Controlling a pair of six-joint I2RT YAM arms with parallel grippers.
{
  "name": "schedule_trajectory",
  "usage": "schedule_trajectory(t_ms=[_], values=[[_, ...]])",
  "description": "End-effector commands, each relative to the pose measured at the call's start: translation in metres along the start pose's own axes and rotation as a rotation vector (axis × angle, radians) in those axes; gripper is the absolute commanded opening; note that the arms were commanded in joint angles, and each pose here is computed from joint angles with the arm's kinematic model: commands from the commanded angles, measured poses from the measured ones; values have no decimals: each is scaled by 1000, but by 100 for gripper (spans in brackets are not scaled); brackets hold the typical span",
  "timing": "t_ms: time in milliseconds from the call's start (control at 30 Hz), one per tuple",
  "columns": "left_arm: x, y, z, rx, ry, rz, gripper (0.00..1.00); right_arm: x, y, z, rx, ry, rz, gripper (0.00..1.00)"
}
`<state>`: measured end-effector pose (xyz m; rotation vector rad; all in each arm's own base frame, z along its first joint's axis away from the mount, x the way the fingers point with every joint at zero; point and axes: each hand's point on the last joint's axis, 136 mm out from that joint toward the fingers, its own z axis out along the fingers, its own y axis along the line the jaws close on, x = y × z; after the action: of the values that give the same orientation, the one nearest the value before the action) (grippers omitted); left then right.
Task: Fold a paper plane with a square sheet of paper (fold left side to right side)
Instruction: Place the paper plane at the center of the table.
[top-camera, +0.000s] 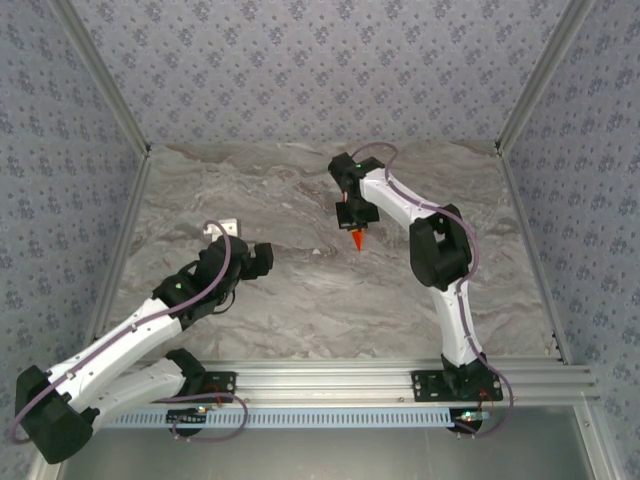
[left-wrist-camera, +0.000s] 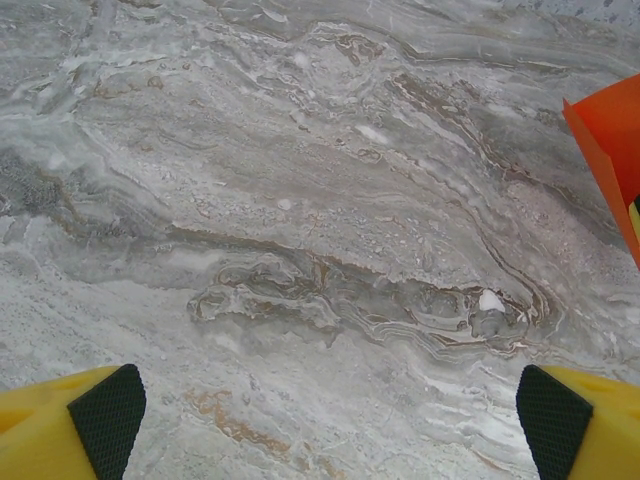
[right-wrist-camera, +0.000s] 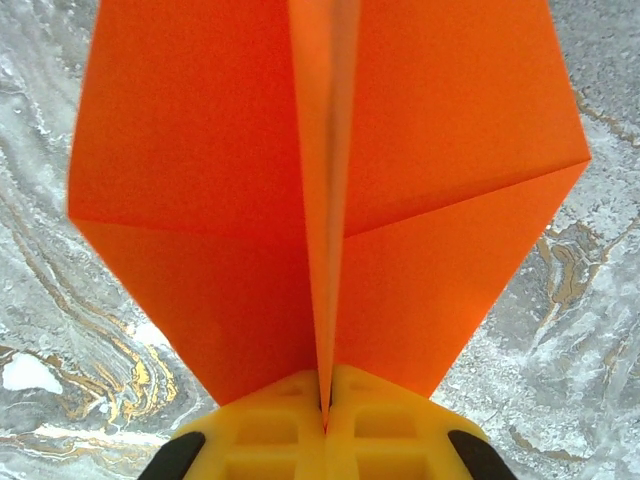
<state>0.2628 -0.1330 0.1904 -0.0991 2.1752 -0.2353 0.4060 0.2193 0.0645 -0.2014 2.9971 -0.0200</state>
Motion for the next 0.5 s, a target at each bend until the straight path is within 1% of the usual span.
schedule_trajectory(t_ms=[0, 167, 467], values=[[-2, 9, -1, -43, -15, -7, 98, 2, -5, 0, 41, 21, 4, 2], [-4, 19, -2, -91, -45, -35, 98, 3, -2, 10, 40, 32, 10, 2], [-2, 28, -3, -137, -40, -42, 98, 5, 6, 29, 50, 56, -12, 3]])
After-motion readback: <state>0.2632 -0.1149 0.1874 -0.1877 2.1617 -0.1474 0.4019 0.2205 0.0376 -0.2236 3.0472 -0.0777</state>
